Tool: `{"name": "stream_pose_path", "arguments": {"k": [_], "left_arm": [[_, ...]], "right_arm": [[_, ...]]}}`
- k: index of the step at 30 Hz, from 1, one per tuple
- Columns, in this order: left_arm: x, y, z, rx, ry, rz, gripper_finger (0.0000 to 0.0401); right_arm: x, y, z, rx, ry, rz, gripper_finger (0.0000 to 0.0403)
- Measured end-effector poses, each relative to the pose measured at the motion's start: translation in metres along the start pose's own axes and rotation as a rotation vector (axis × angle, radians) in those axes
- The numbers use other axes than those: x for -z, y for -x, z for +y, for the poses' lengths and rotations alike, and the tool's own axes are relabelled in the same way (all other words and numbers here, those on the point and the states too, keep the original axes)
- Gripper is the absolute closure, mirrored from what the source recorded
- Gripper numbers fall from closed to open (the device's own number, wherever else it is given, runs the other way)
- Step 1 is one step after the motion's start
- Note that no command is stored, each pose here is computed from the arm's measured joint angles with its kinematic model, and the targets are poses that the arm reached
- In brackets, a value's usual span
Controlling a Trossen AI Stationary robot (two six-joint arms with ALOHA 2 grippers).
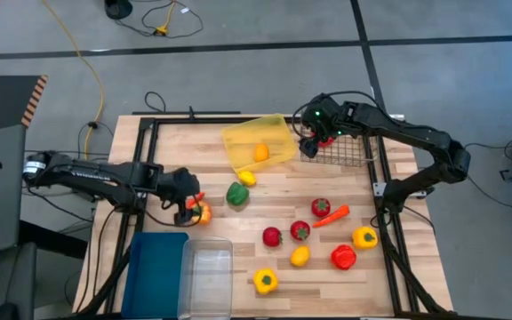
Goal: Sort produce into baskets
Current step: Put the left orange tomato into the transparent bin
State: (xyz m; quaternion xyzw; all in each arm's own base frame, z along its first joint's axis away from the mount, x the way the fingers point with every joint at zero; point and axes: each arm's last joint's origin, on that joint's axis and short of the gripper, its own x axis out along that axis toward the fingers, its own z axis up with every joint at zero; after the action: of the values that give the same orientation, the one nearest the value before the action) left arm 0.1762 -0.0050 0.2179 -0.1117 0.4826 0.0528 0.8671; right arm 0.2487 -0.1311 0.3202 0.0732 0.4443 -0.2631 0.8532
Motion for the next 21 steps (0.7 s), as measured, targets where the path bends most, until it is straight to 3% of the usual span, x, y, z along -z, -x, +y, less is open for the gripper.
{"name": "stream_pose_path", "arguments": {"k": [21], "left_arm": [[0.004,-0.054,-0.018,-0.04,-0.046,0.22,0.0001]], "right_arm": [[0.0,0.001,0.01,-0.021,0.025,-0.007,0.0008]]}}
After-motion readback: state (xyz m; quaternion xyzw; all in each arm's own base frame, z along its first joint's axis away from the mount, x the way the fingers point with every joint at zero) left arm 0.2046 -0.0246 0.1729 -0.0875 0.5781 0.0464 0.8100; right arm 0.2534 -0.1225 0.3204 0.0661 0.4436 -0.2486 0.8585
